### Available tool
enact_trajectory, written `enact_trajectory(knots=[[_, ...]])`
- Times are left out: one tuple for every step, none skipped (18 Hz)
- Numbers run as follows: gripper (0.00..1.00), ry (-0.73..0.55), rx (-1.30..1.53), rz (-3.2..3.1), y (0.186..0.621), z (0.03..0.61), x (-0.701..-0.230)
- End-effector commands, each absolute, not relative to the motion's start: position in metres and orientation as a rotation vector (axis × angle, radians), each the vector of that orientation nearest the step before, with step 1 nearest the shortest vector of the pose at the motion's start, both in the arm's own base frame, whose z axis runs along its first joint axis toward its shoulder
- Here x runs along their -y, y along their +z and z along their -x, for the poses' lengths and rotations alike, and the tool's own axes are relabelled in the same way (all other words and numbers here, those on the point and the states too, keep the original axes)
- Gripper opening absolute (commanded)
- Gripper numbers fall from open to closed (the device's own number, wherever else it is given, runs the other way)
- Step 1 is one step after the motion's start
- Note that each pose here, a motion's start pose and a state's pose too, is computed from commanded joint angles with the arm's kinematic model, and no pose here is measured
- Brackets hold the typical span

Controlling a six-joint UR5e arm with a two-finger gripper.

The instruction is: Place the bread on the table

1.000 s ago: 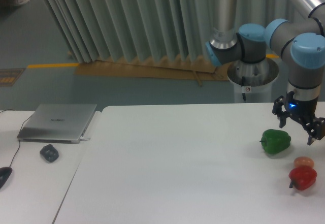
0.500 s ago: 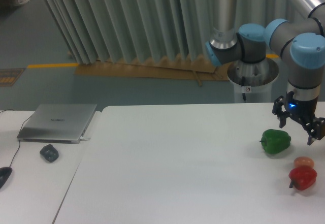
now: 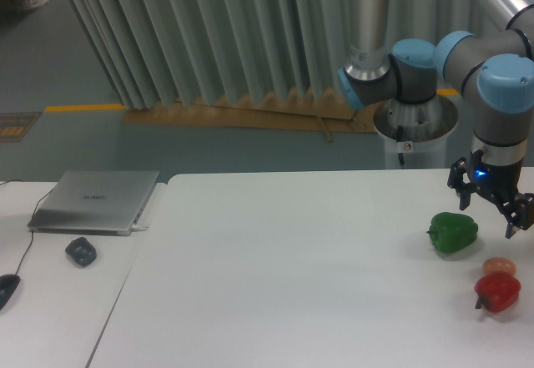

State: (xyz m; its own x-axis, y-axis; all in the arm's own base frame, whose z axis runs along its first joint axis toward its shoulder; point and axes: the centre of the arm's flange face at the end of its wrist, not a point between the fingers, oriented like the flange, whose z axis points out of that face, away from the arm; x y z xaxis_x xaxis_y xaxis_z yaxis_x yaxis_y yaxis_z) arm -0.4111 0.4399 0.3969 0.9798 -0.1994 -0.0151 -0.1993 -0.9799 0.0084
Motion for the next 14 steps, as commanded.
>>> enact_trajectory(knots=[[1.00, -0.051, 0.365, -3.085, 0.400, 0.415, -0.433], [1.00, -0.074, 0.423, -3.058, 0.404, 0.417, -0.428], [1.00, -0.090, 0.453, -3.054, 0.409, 0.425, -0.419], [1.00, -0.102, 0.458, -3.055, 0.413, 0.432, -0.410], [1.00, -0.118, 0.465, -3.056, 0.416, 0.435, -0.407], [1.00, -0.134, 0.474, -3.056, 0.419, 0.437, -0.408], [1.00, -0.146, 0.462, -3.060, 0.422, 0.443, -0.404], [1.00, -0.171, 0.468, -3.061, 0.428, 0.456, -0.392], [1.00, -0.175, 0.550, -3.042, 0.427, 0.465, -0.384], [1.00, -0.175, 0.589, -3.029, 0.427, 0.476, -0.370], [1.00, -0.163, 0.631, -3.000, 0.424, 0.488, -0.352], [1.00, -0.138, 0.701, -2.953, 0.417, 0.495, -0.337], [1.00, -0.116, 0.755, -2.902, 0.411, 0.499, -0.330], [1.00, -0.109, 0.767, -2.866, 0.410, 0.503, -0.327]])
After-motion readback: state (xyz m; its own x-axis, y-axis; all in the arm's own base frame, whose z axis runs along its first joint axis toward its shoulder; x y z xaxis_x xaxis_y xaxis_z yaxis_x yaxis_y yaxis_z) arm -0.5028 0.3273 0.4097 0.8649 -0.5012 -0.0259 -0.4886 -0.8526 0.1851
